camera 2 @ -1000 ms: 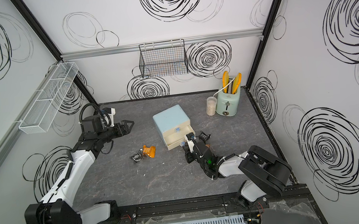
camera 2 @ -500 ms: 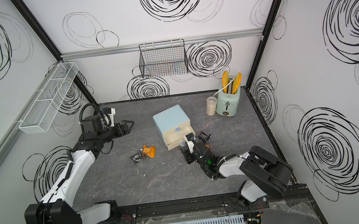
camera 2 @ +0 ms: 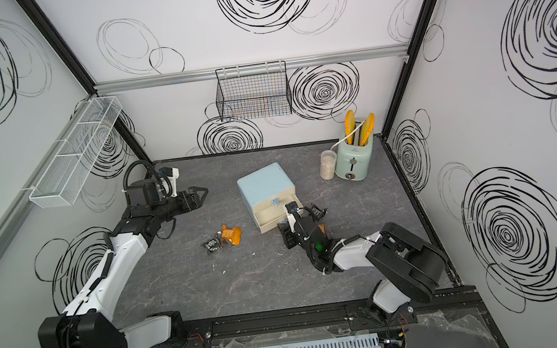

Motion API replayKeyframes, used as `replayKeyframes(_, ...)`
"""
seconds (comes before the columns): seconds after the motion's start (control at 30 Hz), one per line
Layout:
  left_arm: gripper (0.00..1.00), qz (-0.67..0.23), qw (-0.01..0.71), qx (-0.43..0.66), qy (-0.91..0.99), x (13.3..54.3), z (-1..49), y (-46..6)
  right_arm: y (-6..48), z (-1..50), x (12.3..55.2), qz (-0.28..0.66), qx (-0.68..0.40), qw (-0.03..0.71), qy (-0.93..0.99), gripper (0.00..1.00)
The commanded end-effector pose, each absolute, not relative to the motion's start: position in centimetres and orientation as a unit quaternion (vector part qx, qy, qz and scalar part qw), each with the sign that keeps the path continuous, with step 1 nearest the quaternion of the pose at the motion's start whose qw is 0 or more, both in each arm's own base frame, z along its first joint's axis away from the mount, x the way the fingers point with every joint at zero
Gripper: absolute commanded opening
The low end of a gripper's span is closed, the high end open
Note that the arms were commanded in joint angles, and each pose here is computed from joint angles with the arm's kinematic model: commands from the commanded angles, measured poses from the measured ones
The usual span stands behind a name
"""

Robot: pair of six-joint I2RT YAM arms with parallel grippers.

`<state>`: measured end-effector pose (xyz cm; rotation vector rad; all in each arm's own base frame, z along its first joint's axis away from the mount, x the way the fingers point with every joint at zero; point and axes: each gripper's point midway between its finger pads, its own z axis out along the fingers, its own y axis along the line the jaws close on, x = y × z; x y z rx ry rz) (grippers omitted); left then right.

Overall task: Place the cookies into the drawer by color
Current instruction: Open the drawer in the storage box.

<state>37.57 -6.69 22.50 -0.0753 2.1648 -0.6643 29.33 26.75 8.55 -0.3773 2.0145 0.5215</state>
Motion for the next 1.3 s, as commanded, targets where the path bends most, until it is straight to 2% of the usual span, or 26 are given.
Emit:
replayKeyframes(0.0, 0.87, -0.271, 0.442, -0.028, 0.855, 37.8, 23.4, -6.4, 26.7, 8.8, 29.9, 0.207, -0.138, 0.496, 0.832, 0.42)
replayKeyframes(0.13, 0.87, -0.27, 0.442, -0.028, 0.855, 37.8, 23.4, -6.4, 26.9, 8.9, 29.7, 0.212, -0.141, 0.495, 0.831, 0.29)
replayKeyframes(0.23, 0.87, -0.271, 0.442, -0.028, 0.855, 37.8, 23.4, -6.4, 26.6, 9.0, 29.3, 0.213, -0.143, 0.496, 0.83, 0.23)
replayKeyframes(0.9, 0.87, -0.271, 0.441, -0.03, 0.855, 37.8, 23.3, -6.4, 24.9, 8.3, 27.2, 0.213, -0.153, 0.485, 0.834, 0.19)
replayKeyframes(1.1, 0.87, -0.271, 0.44, -0.03, 0.855, 37.8, 23.3, -6.4, 25.4, 8.4, 27.2, 0.221, -0.157, 0.482, 0.833, 0.22)
replayKeyframes(1.27, 0.87, -0.271, 0.44, -0.03, 0.855, 37.8, 23.3, -6.4, 26.1, 8.3, 26.9, 0.229, -0.165, 0.474, 0.834, 0.2)
